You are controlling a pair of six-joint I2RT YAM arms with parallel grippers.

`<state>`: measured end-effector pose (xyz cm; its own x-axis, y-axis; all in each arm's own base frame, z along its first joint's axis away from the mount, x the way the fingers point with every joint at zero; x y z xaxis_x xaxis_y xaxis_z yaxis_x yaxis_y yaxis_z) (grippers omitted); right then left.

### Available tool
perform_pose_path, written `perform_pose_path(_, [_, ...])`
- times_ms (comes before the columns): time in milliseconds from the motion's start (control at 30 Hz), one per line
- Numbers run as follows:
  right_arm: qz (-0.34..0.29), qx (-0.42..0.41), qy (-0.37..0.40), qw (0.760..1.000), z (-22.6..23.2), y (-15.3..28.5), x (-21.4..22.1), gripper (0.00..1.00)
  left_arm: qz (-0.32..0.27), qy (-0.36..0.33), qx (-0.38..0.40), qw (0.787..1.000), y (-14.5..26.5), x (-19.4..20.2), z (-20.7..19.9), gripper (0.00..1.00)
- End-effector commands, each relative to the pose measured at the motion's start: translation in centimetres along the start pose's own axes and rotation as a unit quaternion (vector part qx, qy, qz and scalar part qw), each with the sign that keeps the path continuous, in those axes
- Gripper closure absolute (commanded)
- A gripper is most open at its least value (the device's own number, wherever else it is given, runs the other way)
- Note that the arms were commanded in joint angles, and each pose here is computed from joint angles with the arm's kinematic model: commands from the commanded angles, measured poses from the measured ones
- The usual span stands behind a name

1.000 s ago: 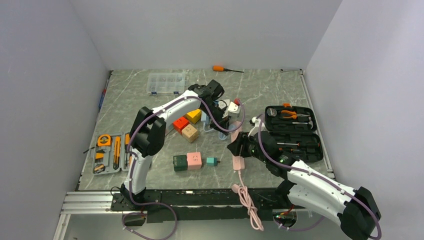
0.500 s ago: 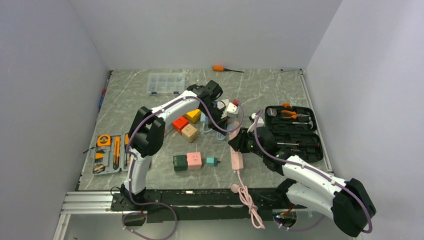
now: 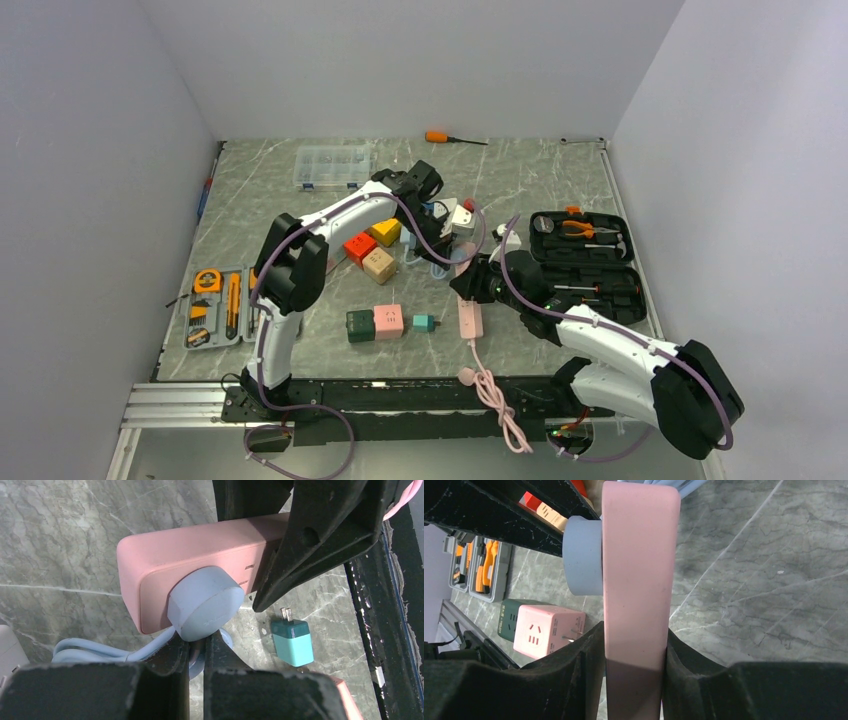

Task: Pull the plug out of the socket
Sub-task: Remove the plug from the socket.

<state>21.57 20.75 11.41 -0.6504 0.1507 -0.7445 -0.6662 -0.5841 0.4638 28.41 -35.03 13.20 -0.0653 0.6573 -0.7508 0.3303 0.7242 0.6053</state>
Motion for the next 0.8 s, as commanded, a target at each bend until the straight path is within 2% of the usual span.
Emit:
perform_pose_path(0, [-0.061, -0.058, 0.007, 0.996, 3.0, 0.0, -3.7, 0.59, -0.012, 0.015, 0.021, 1.0, 1.0, -1.2, -2.3, 1.0])
perform_pose_path(100, [-0.063, -0.058, 0.007, 0.996, 2.9, -0.2, -3.8, 0.7, -0.014, 0.014, 0.024, 1.0, 1.0, -1.4, -2.4, 1.0])
perform_pose_path(267, [-0.062, -0.045, 0.004, 0.997, 2.5, -0.7, -3.9, 0.98, -0.017, 0.01, 0.026, 0.999, 1.0, -1.5, -2.7, 1.0])
perform_pose_path(467, [-0.058, 0.004, -0.002, 0.998, 0.4, -0.4, -3.6, 1.0, -0.01, -0.002, 0.039, 0.999, 1.6, -1.1, -3.9, 1.0])
perform_pose_path(767, [-0.057, 0.025, -0.037, 0.997, -2.6, 1.4, -2.4, 1.0, -0.005, -0.037, 0.08, 0.996, 4.7, -0.9, -6.6, 1.0])
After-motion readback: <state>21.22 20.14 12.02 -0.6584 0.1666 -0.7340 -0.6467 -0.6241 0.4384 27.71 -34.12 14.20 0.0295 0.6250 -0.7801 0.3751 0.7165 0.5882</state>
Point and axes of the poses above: each gripper's point midway between its finger pads, its own y axis back along the fingers, its own z axis along the line the jaws close on, x = y × z, the point moved 3 cm from there along y, back along the fingers, and after that the axes turned 6 degrees about y, right-handed, at the moved point
